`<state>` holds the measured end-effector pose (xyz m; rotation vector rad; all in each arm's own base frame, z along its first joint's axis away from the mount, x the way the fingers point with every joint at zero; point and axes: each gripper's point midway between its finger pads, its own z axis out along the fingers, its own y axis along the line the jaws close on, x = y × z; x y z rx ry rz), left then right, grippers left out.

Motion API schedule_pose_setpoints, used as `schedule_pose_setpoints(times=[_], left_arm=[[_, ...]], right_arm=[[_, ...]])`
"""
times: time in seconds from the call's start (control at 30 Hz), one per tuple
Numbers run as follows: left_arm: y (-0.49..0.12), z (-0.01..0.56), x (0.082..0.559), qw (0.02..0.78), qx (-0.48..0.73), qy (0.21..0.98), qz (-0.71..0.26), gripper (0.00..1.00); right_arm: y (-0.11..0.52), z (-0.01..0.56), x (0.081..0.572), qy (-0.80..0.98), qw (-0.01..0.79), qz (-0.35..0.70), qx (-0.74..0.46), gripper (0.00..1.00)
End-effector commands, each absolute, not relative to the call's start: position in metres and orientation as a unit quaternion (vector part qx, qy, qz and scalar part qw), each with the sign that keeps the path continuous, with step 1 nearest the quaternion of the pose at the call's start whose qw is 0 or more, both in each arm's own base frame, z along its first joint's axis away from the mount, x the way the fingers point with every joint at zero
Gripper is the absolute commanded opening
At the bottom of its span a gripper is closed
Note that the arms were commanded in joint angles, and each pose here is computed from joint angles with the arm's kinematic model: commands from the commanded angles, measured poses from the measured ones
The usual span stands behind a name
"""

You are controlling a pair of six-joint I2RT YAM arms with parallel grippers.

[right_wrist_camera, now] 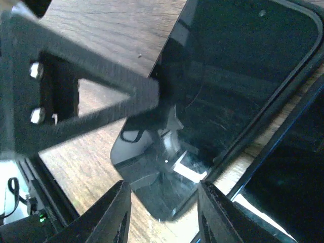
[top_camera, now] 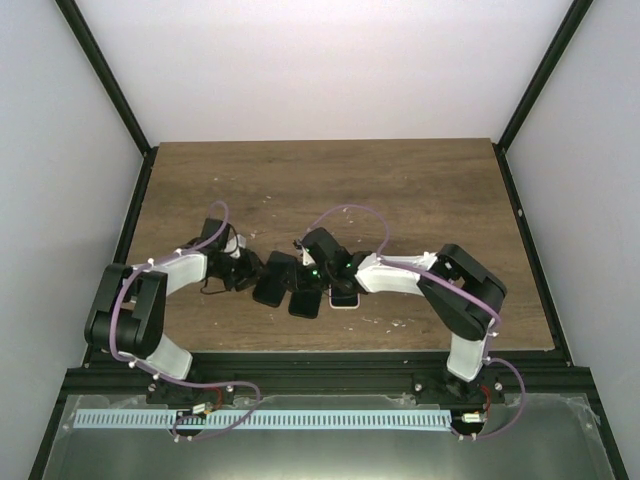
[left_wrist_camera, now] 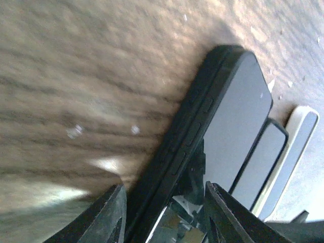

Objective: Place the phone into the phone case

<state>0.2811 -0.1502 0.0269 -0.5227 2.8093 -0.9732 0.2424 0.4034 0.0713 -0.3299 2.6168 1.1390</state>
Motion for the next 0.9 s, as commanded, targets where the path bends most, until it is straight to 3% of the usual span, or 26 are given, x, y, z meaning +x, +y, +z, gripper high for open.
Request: schedule_pose_setpoints(times=[0.0,0.4,0.6,0.7,0.87], left_arm=[[-0.167,0.020,0.253,0.018,-0.190,0.921,-0.341,0.44],[-0.163,0.041,0.248,0.057,-0.188,0.926,-0.322,0.47],[-0.151,0.049,0.267,0.078,-0.182,0.925,-0.324,0.41],[-0.144,0.056,0.276,0.084,-0.198,0.911,-0.353,0.39],[-0.136,0.063,0.278,0.094,-0.201,0.910,-0.350,0.50]], right_arm=[[0.403,0.070,0.251,0.915,0.141,0.362,-0.109,0.37],[0.350,0.030,0.251,0.953,0.135,0.262,-0.071,0.28],[0.349,0.056,0.258,0.940,0.159,0.293,-0.066,0.27],[0.372,0.080,0.261,0.923,0.162,0.341,-0.074,0.31],[0.395,0.078,0.266,0.923,0.143,0.351,-0.065,0.39]])
